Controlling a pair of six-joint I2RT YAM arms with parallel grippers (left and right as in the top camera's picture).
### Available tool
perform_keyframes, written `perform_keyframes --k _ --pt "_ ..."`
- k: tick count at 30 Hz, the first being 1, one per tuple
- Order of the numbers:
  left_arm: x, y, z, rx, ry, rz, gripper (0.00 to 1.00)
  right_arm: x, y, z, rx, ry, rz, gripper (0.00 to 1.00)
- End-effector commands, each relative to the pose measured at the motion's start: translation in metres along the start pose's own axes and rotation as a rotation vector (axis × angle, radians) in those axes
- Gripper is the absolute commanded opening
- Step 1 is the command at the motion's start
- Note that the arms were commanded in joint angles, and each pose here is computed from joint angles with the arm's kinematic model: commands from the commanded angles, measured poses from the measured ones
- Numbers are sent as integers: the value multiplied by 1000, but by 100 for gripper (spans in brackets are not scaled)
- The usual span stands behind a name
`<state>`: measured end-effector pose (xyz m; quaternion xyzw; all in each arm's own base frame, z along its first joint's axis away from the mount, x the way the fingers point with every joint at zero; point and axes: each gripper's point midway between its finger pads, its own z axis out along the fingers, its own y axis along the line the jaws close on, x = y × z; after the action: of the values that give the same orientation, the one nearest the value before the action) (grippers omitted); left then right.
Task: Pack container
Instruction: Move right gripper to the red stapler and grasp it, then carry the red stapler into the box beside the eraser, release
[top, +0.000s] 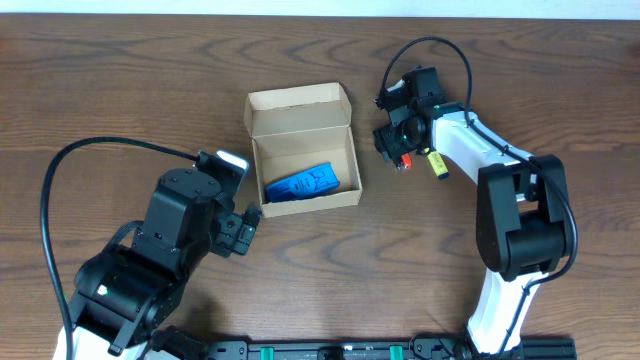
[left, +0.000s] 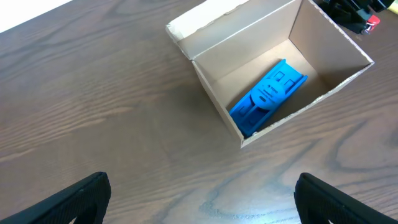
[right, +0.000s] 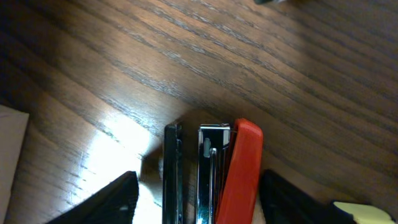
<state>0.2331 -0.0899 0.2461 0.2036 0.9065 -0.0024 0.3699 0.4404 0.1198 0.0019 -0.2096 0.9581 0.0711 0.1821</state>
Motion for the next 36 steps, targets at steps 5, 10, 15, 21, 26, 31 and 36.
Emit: perform_keyframes --k 5,10,15,21,26,31,36 --pt "-3 0 -3 6 -8 16 95 8 1 9 1 26 4 48" --pt "-3 0 -3 6 -8 16 95 8 1 9 1 26 5 40" --pt "-3 0 -3 6 -8 16 95 6 1 8 1 24 18 30" --pt "-3 0 -3 6 -8 15 95 -15 0 -13 3 -16 55 20" --pt "-3 0 -3 6 -8 16 95 -50 0 -58 17 -102 42 10" --pt "-3 0 -3 6 -8 16 95 -86 5 -123 36 -233 20 1" --pt "-3 0 -3 6 -8 16 95 -112 41 -181 -16 -376 -69 1"
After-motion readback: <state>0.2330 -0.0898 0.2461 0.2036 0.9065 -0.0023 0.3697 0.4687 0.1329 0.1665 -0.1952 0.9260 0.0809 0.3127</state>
